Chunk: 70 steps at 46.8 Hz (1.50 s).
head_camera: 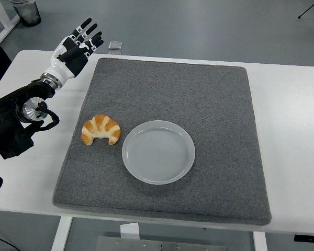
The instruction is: Place the bread on the plate
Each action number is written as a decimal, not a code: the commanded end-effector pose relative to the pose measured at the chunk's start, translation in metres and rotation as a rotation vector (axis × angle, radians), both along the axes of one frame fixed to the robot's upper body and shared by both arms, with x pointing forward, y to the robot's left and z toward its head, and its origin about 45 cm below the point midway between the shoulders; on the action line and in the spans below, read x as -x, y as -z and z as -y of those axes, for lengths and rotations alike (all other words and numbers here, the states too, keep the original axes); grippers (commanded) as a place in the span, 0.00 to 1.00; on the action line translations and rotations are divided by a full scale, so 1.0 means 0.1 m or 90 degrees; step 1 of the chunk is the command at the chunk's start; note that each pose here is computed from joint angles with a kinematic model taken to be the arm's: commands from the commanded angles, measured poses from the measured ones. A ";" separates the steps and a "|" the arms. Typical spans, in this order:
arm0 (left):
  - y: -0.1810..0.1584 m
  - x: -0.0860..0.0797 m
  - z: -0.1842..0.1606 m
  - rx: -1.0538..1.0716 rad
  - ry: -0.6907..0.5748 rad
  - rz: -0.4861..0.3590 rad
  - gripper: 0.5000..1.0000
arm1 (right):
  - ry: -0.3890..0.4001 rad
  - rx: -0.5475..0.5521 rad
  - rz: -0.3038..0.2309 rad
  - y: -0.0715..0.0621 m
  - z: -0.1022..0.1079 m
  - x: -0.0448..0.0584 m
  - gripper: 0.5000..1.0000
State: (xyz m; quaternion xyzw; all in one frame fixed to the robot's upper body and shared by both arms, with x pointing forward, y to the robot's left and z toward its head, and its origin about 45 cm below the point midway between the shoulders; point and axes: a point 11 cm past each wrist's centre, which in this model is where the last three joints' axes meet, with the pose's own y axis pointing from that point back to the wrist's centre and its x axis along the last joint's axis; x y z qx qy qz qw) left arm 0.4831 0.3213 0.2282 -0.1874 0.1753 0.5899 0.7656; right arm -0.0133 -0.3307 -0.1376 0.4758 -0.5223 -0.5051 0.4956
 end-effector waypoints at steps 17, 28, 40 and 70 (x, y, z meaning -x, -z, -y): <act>-0.72 0.05 -0.01 -0.057 -0.005 0.044 0.98 | 0.000 -0.001 0.000 0.00 0.00 0.00 0.90; -1.25 0.30 0.22 -0.132 0.015 0.042 0.98 | 0.001 -0.001 0.000 0.00 0.00 0.00 0.90; -1.43 0.36 0.35 -0.311 0.040 -0.006 0.97 | 0.000 -0.012 0.000 0.01 -0.06 0.00 0.90; -1.38 0.68 0.45 -0.677 0.151 -0.032 0.97 | 0.000 -0.018 0.000 0.01 -0.11 0.00 0.90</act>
